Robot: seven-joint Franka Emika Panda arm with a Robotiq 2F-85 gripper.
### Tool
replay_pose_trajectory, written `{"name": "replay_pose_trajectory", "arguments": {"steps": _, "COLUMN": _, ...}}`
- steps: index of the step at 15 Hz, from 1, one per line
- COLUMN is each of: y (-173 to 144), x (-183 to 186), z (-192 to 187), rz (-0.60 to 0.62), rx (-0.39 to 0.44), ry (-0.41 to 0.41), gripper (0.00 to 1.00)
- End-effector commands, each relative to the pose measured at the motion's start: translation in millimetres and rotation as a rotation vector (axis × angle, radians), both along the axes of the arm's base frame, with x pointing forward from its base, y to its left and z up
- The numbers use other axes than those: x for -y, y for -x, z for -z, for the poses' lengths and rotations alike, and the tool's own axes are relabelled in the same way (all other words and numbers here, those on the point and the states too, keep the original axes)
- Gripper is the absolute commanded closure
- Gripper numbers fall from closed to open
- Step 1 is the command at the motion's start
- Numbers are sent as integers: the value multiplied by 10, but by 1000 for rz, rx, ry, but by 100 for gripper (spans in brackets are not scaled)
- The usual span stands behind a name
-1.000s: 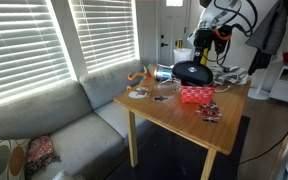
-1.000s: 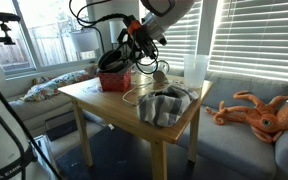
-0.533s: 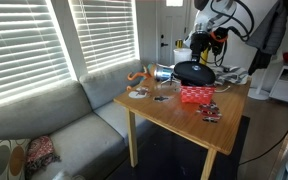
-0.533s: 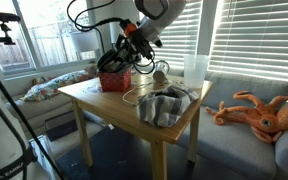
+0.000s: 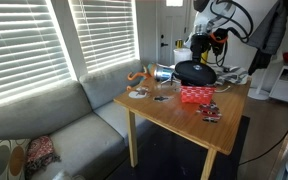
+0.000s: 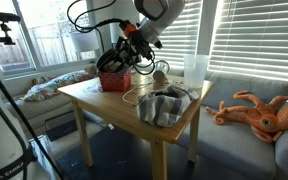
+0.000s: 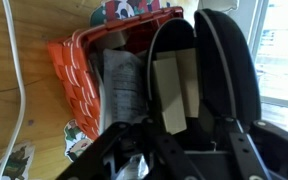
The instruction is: Pour the contents of the black pouch into the red basket
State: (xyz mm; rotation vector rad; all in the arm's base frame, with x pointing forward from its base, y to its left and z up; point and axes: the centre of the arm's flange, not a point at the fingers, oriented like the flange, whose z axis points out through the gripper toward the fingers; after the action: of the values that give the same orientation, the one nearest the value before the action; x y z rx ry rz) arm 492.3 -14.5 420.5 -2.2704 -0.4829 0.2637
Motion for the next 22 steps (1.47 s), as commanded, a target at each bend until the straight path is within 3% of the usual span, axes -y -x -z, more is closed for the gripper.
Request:
{"name": "replay_pose_trajectory", "arguments": {"steps": 1, "y": 5, "x": -98, "z": 137, "rz": -9, "rx": -36, "ry": 37, "gripper": 55}}
{"name": "replay_pose_trajectory", "arguments": {"steps": 5, "y": -24, "x": -176, "z": 281, "rz": -26, "rx": -70, "ry": 68, "gripper": 59}}
{"name": "replay_pose_trajectory", "arguments": {"steps": 13, "y": -33, "x": -379, "z": 360, "rz": -101, "rx": -100, "ry": 143, "gripper": 52}}
{"name": "replay_pose_trajectory", "arguments": {"steps": 15, "y": -34, "x": -399, "z": 353, "rz": -113, "rx": -97, "ry": 151, "gripper": 79}}
{"name": "replay_pose_trajectory", "arguments": {"steps": 18, "y": -40, "x": -387, "z": 341, "rz": -118, "rx": -98, "ry": 145, "gripper": 99}}
{"name": "replay_pose_trajectory", "arguments": {"steps": 22, "y": -51, "x": -291, "z": 194, "rz": -94, "rx": -77, "ry": 114, "gripper": 99}}
